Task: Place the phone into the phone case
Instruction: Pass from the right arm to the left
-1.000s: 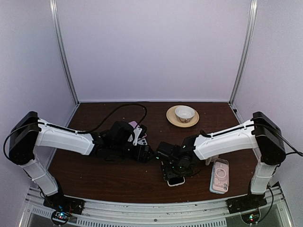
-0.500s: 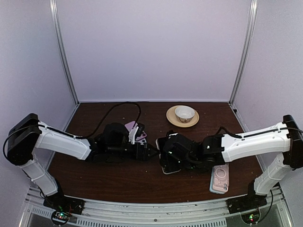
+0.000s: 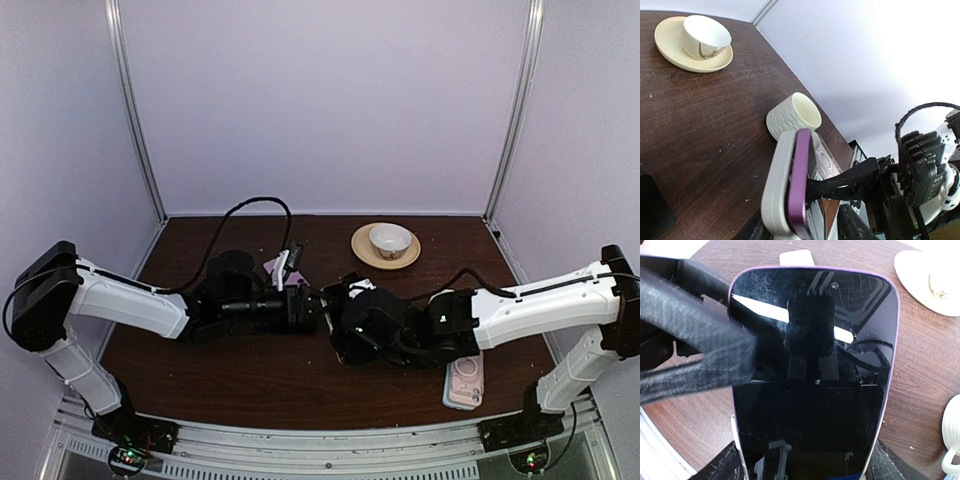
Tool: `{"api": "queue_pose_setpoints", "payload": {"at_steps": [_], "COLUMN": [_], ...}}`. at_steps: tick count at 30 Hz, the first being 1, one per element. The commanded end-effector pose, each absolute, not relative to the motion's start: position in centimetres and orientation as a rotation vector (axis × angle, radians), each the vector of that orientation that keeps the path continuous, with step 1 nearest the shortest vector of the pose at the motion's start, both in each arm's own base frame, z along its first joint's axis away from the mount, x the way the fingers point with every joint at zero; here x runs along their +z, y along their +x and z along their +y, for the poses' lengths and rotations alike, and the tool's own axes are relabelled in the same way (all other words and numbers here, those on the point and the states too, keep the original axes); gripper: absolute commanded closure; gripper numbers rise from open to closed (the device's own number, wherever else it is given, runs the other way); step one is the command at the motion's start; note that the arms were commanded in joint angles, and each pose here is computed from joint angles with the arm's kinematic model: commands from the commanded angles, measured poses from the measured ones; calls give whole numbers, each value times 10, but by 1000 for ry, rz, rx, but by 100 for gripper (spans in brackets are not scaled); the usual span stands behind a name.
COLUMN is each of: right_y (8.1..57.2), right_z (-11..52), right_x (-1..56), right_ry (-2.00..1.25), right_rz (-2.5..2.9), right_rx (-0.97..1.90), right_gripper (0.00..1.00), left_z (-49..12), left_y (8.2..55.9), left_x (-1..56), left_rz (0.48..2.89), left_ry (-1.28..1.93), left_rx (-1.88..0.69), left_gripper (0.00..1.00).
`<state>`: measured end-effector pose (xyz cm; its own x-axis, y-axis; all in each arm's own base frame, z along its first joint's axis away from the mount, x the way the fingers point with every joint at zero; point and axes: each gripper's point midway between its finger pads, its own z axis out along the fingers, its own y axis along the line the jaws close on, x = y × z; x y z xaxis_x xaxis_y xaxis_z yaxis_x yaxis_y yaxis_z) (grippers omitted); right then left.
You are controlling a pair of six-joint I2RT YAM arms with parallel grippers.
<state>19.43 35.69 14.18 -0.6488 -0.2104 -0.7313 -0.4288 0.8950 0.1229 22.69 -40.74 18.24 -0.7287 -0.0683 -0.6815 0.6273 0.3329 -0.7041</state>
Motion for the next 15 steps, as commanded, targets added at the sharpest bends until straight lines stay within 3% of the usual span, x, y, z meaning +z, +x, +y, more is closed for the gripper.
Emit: {"api": "queue_pose_setpoints", "payload": {"at_steps": [1, 9, 13, 15], "right_y": [201, 200, 200, 199], "right_z": [367, 364, 359, 357], "right_x": [183, 186, 187, 189], "right_ry": [-414, -407, -412, -419], "right_rz": [2174, 2161, 2154, 2150], "right_rx": [423, 417, 408, 412], "right_gripper": [73, 73, 69, 61], "left_z": [-413, -415, -415, -414], "left_y": [223, 218, 217, 216], "left_x": [195, 193, 192, 192], "left_rz": [1889, 1893, 1896, 1891], "left_ry": [530, 571, 607, 643], "left_rx": [-1505, -1522, -1500, -1470], "left_gripper": [58, 97, 100, 100]}}
